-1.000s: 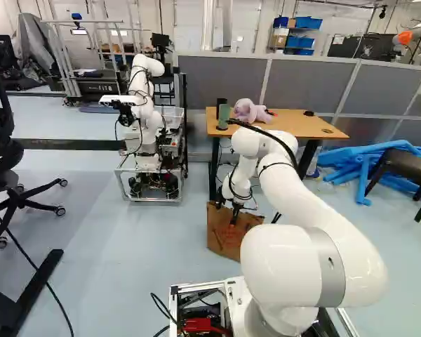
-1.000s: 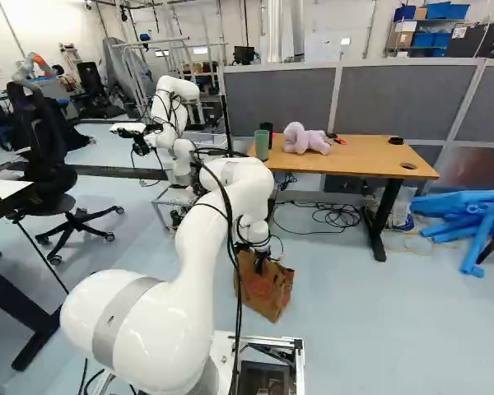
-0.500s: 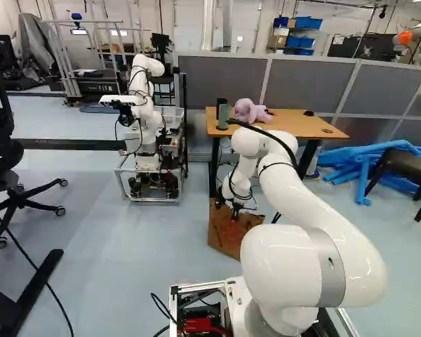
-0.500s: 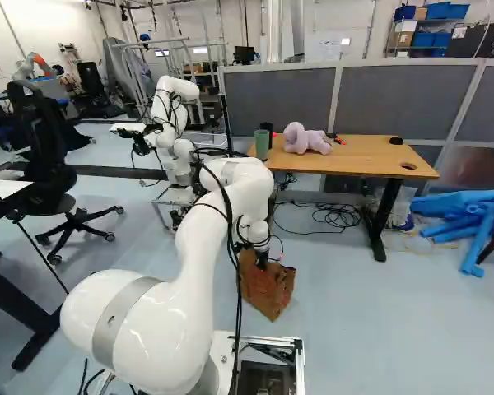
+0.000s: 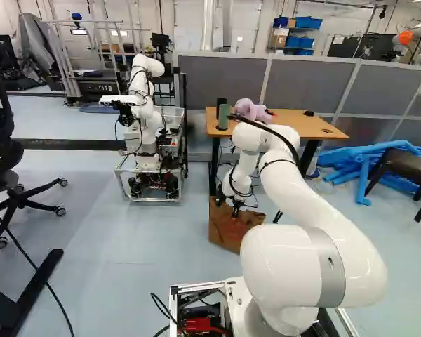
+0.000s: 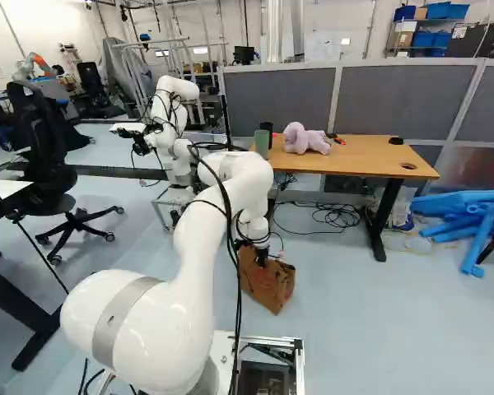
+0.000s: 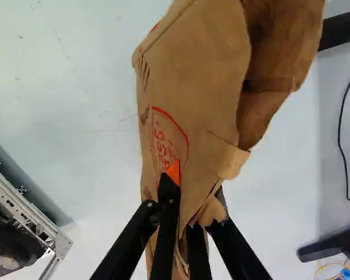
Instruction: Pick up the bag on the ground and place it on the table
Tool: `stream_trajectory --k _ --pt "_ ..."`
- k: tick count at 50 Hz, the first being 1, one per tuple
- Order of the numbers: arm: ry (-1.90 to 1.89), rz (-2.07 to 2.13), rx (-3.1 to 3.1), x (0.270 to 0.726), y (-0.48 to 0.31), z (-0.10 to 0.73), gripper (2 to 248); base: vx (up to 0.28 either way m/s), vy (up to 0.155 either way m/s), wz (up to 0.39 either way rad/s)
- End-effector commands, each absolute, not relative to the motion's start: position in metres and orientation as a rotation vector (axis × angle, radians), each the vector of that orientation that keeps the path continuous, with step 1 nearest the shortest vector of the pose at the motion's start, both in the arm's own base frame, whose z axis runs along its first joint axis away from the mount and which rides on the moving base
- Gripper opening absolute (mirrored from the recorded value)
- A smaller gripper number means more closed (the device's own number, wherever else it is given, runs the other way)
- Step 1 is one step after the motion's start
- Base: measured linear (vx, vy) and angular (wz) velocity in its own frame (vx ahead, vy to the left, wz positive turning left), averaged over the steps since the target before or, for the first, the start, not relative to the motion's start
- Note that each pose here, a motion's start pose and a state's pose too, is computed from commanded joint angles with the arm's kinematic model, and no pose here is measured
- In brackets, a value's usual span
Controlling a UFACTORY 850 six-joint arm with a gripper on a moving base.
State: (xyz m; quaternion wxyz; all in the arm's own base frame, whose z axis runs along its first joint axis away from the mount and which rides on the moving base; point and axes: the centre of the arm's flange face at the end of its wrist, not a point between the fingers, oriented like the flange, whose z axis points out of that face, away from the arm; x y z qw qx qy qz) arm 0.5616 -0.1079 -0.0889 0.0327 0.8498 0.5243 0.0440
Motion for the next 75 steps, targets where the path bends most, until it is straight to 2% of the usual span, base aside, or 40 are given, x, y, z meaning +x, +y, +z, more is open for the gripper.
stream_trajectory --k 75 --pt "1.633 0.021 2.637 0.552 -0.106 0.024 21 0.000 0.000 0.000"
